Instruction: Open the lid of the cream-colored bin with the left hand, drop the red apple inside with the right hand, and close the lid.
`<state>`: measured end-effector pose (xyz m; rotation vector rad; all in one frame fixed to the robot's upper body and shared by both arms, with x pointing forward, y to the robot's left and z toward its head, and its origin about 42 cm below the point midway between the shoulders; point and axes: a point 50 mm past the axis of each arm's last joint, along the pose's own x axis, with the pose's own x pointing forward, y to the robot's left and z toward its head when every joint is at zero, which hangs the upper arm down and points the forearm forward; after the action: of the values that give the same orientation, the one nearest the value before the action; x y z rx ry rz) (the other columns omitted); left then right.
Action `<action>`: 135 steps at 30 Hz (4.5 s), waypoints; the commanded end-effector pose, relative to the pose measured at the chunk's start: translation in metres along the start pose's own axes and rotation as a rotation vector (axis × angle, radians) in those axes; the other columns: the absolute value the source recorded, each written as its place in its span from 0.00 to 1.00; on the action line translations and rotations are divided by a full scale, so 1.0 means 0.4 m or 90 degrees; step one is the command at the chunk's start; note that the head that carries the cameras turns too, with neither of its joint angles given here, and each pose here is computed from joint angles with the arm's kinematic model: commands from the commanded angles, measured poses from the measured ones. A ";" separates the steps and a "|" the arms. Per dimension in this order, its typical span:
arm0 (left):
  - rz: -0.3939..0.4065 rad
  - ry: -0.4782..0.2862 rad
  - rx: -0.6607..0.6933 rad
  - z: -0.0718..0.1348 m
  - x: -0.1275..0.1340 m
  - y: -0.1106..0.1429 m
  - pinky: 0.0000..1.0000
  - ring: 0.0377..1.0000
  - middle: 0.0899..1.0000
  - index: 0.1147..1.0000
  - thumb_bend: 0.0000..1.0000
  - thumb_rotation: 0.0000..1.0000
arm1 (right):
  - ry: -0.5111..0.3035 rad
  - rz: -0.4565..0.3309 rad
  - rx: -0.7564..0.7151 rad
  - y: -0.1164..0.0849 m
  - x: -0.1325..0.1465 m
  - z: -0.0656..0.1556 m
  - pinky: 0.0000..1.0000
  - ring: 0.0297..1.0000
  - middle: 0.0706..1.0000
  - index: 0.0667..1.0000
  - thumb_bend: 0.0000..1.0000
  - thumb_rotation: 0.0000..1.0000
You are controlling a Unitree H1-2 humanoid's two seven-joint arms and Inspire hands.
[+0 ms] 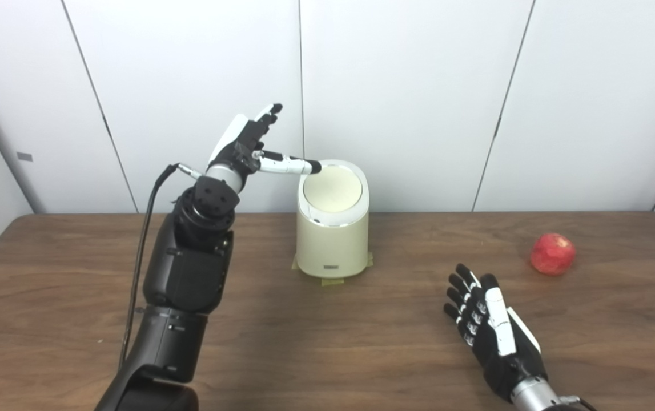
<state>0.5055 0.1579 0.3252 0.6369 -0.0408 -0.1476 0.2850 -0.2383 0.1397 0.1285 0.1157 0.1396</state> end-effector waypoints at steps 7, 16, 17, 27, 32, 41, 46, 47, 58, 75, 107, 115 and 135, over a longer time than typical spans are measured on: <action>0.018 -0.031 0.154 0.123 0.062 0.001 0.84 0.97 1.00 1.00 0.90 0.11 | -0.039 0.004 0.004 0.025 0.027 0.033 1.00 1.00 1.00 1.00 0.68 1.00; 0.046 -0.079 0.307 0.111 0.073 -0.032 0.92 0.94 0.97 0.97 0.96 0.10 | -0.045 0.000 0.013 0.035 0.033 0.043 1.00 1.00 1.00 1.00 0.70 1.00; 0.046 -0.085 0.323 0.109 0.073 -0.035 0.93 0.94 0.97 0.97 0.96 0.09 | -0.045 0.000 0.012 0.036 0.034 0.044 1.00 1.00 1.00 1.00 0.70 1.00; 0.059 -0.113 0.388 0.119 0.073 -0.040 1.00 0.99 0.99 1.00 0.91 0.03 | -0.053 0.005 0.013 0.036 0.035 0.048 1.00 1.00 1.00 1.00 0.71 1.00; 0.061 -0.119 0.400 0.125 0.071 -0.036 0.95 0.97 0.99 1.00 0.92 0.04 | -0.052 0.004 0.009 0.034 0.034 0.049 1.00 1.00 1.00 1.00 0.72 1.00; 0.031 -0.137 0.459 0.134 0.078 -0.069 0.98 0.96 0.98 0.98 0.93 0.01 | -0.047 0.005 0.009 0.036 0.037 0.046 1.00 1.00 1.00 1.00 0.71 1.00; 0.014 -0.148 0.547 0.134 0.078 -0.100 0.99 0.97 0.97 0.95 0.95 0.00 | -0.046 0.007 0.008 0.039 0.036 0.047 1.00 1.00 1.00 1.00 0.71 1.00; 0.010 -0.150 0.567 0.132 0.079 -0.107 0.99 0.97 0.97 0.95 0.96 0.00 | -0.046 0.007 0.008 0.038 0.036 0.047 1.00 1.00 1.00 1.00 0.71 1.00; 0.003 -0.175 0.652 0.124 0.072 -0.144 1.00 0.95 0.94 0.95 0.97 0.03 | -0.047 0.007 0.007 0.037 0.039 0.045 1.00 1.00 1.00 1.00 0.70 1.00; 0.041 -0.100 0.186 0.239 0.032 0.013 0.77 0.81 0.86 0.83 0.83 0.00 | -0.048 0.012 0.010 0.037 0.043 0.045 1.00 1.00 1.00 1.00 0.70 1.00; 0.089 -0.110 -0.324 -0.196 -0.323 -0.031 1.00 0.98 0.98 1.00 0.51 0.99 | -0.228 -0.112 -0.085 0.008 0.018 0.099 0.85 0.89 0.90 0.88 0.58 0.77; 0.090 -0.073 -0.383 -0.258 -0.379 -0.092 0.99 0.97 0.98 0.99 0.58 1.00 | -0.254 -0.160 -0.140 -0.086 0.029 0.112 0.78 0.86 0.88 0.85 0.68 0.43; 0.086 -0.074 -0.366 -0.335 -0.397 -0.062 1.00 0.97 0.97 1.00 0.58 1.00 | -0.203 -0.308 -0.414 -0.236 0.040 0.273 0.76 0.83 0.84 0.83 0.79 0.23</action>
<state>0.3499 0.2402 0.1868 0.0468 -0.0657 -0.0543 0.3166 -0.3358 0.2051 -0.4725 -0.1363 -0.3022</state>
